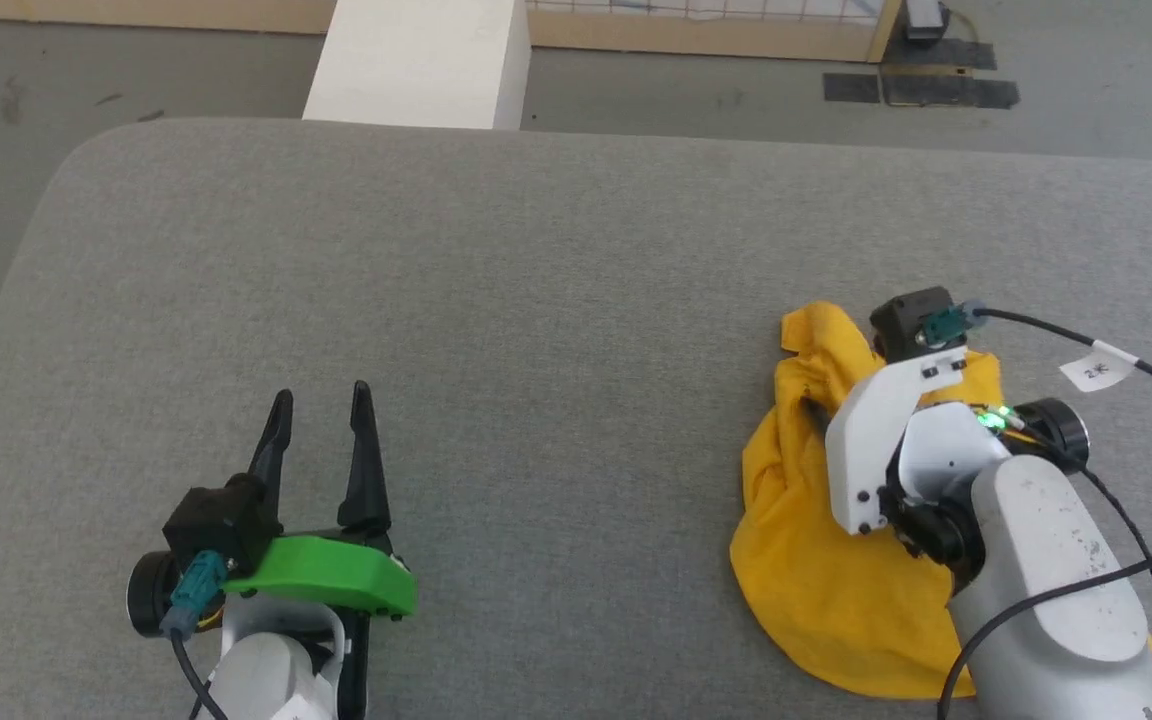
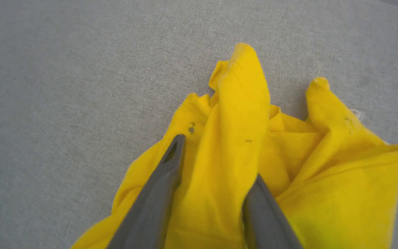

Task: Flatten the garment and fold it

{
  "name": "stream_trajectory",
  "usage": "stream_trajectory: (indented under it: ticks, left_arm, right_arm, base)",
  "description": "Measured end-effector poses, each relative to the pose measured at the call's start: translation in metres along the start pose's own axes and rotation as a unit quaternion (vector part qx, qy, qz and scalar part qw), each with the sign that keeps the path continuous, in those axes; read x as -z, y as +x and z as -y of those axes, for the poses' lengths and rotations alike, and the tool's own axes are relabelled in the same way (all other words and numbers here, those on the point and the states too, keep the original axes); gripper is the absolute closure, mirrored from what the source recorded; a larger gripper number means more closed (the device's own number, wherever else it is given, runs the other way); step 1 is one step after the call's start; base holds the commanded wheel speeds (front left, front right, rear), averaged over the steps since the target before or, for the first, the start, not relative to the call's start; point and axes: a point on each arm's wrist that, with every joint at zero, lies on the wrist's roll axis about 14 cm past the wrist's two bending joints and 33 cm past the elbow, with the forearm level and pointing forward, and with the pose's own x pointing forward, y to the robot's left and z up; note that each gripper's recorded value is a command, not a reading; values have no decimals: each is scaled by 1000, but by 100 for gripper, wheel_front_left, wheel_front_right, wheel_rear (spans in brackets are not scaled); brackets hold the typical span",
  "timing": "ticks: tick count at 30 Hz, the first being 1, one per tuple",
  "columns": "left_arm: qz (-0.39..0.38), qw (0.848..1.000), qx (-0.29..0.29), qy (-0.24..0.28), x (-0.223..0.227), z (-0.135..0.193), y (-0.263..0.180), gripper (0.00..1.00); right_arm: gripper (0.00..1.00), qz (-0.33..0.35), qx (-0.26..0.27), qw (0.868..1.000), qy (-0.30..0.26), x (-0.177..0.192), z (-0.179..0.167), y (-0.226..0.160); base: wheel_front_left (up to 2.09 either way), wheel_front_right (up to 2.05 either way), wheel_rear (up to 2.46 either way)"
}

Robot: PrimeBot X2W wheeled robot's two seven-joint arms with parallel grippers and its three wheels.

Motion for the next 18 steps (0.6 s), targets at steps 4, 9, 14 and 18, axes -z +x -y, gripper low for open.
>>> stream_trajectory:
  ticks: [4, 9, 14, 18]
  left_arm:
    - [1, 1000, -9, 2, -1, -5, 0, 0]
    - [8, 1000, -5, 0, -6, -3, 0, 0]
    - [18, 1000, 4, -2, -13, 2, -1, 0]
    - [26, 1000, 10, -4, -19, 4, -3, 0]
  right_arm:
    - [100, 71, 11, 997, 15, -29, 10, -5]
    - [100, 191, 30, 981, 16, -82, 23, -35]
    - [100, 303, 3, 953, -25, -135, -6, -79]
    - [100, 321, -78, 939, -89, -140, -77, -97]
  base:
    - [0, 0, 0]
    - [0, 0, 0]
    - [0, 0, 0]
    - [0, 0, 0]
